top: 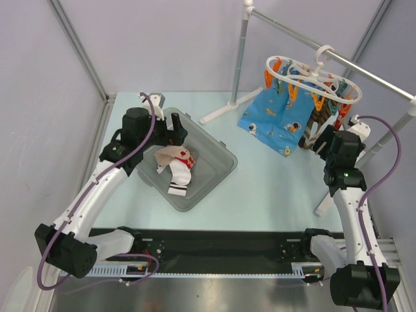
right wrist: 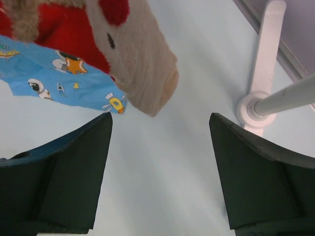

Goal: Remove the socks clipped to the hanger

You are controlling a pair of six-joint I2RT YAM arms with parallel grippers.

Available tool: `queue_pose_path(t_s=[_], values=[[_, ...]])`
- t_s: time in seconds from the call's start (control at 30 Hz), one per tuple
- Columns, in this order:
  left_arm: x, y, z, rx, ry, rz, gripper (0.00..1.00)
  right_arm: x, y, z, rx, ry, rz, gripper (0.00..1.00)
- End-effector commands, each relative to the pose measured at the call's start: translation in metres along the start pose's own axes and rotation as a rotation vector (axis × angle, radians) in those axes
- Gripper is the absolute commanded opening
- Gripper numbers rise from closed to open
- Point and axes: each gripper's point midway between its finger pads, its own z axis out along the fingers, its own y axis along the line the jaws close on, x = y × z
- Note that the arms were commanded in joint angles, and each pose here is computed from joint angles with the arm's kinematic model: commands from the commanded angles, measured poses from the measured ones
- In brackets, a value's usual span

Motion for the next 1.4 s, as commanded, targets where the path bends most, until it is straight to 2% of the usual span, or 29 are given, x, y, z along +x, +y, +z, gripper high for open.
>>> queue_pose_path(t_s=[0.0,0.23,0.33,0.53,0.57,0.63,0.67,0.7,0.8,1.0,1.17,1.2,1.37], values=[[-0.018,-0.021,-0.014,0.112,-0.073,0.018,0.99,-0.039,0.012,0.008,-0.046,-0.207,0.039,0.82],[-0.016,-0.028,-0.014,0.157,-0.065,0.028,0.98,-0.039,0.009,0.030,-0.030,-0.279,0.032,0.72],[-0.017,-0.031,-0.017,0.169,-0.073,0.030,0.96,-0.037,0.016,0.035,-0.065,-0.293,0.046,0.63],[-0.021,-0.032,-0.021,0.177,-0.097,0.035,0.93,-0.037,0.021,0.025,-0.086,-0.301,0.059,0.32],[-0.020,-0.035,-0.021,0.192,-0.092,0.035,0.93,-0.038,0.020,0.022,-0.083,-0.300,0.060,0.23],[-0.021,-0.040,-0.021,0.223,-0.091,0.037,0.88,-0.038,0.019,0.014,-0.084,-0.276,0.078,0.13],[-0.019,-0.047,-0.021,0.262,-0.082,0.038,0.87,-0.040,0.021,0.010,-0.097,-0.275,0.088,0.00],[-0.019,-0.050,-0.022,0.280,-0.082,0.035,0.83,-0.031,0.025,0.006,-0.118,-0.222,0.099,0.00],[-0.023,-0.060,-0.026,0.333,-0.091,0.019,0.80,-0.022,0.037,-0.009,-0.189,-0.169,0.101,0.00],[-0.027,-0.084,-0.031,0.415,-0.125,0.005,0.73,-0.031,0.062,-0.046,-0.326,-0.124,0.118,0.00],[-0.018,-0.122,-0.033,0.530,-0.113,0.046,0.73,-0.040,0.084,-0.072,-0.465,-0.111,0.181,0.00],[-0.019,-0.128,-0.033,0.549,-0.123,0.059,0.73,-0.042,0.096,-0.083,-0.545,-0.105,0.179,0.00],[-0.014,-0.166,-0.036,0.660,-0.129,0.108,0.74,-0.045,0.124,-0.110,-0.704,-0.056,0.180,0.00]])
